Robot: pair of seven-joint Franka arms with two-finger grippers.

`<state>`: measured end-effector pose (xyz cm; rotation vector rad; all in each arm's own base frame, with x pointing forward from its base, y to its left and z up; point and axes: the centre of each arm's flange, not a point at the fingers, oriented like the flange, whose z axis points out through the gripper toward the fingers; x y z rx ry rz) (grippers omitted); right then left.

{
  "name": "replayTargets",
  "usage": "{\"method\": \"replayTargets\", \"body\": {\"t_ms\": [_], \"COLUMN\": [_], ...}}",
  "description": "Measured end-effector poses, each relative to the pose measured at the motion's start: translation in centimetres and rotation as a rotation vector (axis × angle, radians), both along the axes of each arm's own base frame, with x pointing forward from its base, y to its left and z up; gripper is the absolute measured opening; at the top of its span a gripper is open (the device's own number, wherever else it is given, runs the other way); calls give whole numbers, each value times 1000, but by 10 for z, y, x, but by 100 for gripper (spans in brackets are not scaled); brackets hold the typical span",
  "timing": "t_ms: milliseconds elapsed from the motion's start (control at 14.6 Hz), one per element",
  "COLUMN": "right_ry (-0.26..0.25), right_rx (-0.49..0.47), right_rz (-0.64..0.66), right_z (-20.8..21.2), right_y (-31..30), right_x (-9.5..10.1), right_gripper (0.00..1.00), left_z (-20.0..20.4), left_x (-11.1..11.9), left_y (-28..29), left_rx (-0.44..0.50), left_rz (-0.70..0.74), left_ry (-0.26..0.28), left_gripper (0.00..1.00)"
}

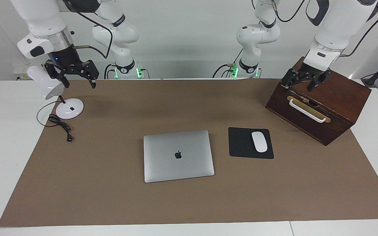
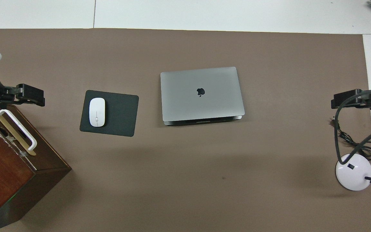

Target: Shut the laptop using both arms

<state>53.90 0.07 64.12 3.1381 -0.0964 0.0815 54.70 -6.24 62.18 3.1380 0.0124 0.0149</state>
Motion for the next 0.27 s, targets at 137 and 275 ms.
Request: {"method": "replayTargets", "body": {"t_ms": [137, 275], "right_ry": [0, 0], "right_rx": [0, 0], "right_rz": [-7, -8], "right_z": [0, 0], "right_y": [-4, -4], "right_x": [0, 0], "right_gripper": [100, 100], "left_z": [0, 0], "left_x": [0, 0], "left_y": [0, 0], "left_rx": [0, 0], "left_rz": [-1, -1], "left_ry": [0, 0], "left_gripper": [100, 100]}}
